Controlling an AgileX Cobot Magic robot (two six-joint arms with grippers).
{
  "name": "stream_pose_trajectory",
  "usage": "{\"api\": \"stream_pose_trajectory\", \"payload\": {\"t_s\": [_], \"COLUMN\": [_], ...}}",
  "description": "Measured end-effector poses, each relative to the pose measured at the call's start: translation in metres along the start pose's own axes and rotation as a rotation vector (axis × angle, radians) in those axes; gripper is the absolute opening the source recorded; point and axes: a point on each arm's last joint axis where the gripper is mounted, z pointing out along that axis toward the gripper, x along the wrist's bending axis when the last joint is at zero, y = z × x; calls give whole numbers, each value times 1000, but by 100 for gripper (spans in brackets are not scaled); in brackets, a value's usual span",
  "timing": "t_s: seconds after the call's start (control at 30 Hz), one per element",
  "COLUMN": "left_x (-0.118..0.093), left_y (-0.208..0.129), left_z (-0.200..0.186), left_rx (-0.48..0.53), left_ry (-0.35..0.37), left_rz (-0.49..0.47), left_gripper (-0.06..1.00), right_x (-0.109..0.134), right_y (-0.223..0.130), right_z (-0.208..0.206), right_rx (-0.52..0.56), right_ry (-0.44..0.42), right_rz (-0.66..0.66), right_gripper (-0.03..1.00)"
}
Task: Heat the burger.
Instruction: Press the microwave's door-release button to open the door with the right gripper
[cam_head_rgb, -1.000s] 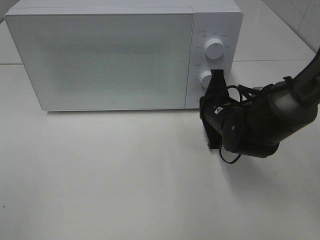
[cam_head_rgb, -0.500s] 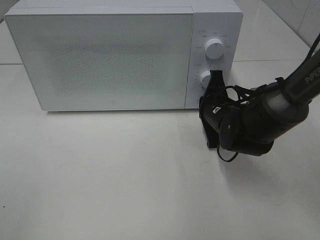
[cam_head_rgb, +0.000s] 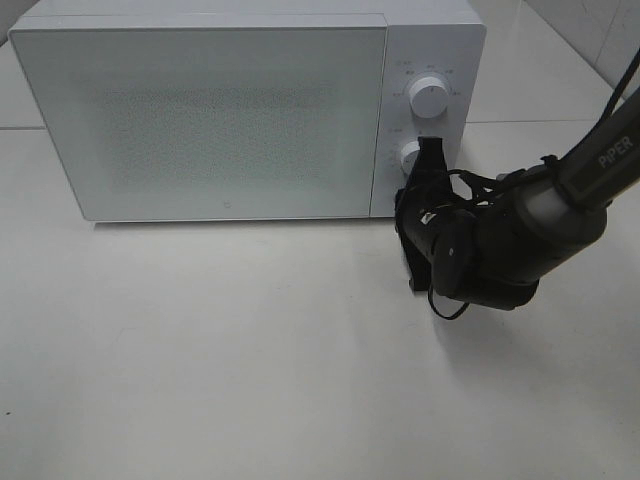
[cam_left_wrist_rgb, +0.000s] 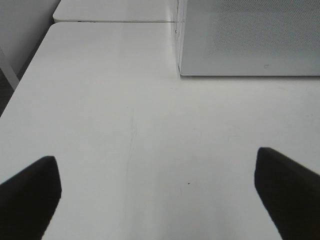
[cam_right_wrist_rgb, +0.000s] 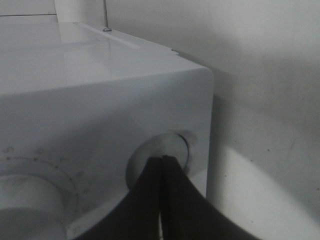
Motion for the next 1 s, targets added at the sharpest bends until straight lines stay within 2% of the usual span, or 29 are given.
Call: {"api": "stream_pose_trajectory", "payload": {"t_s": [1.0], "left_x": [0], "left_y": [0], "left_z": [0], "left_rx": [0], "left_ry": [0], "left_rz": [0], "left_gripper": [99], "right_x": [5], "right_y": [2], "right_z": [16], "right_rx": [-24], "right_ry": [-31], "right_rz": [57], "right_gripper": [0]}}
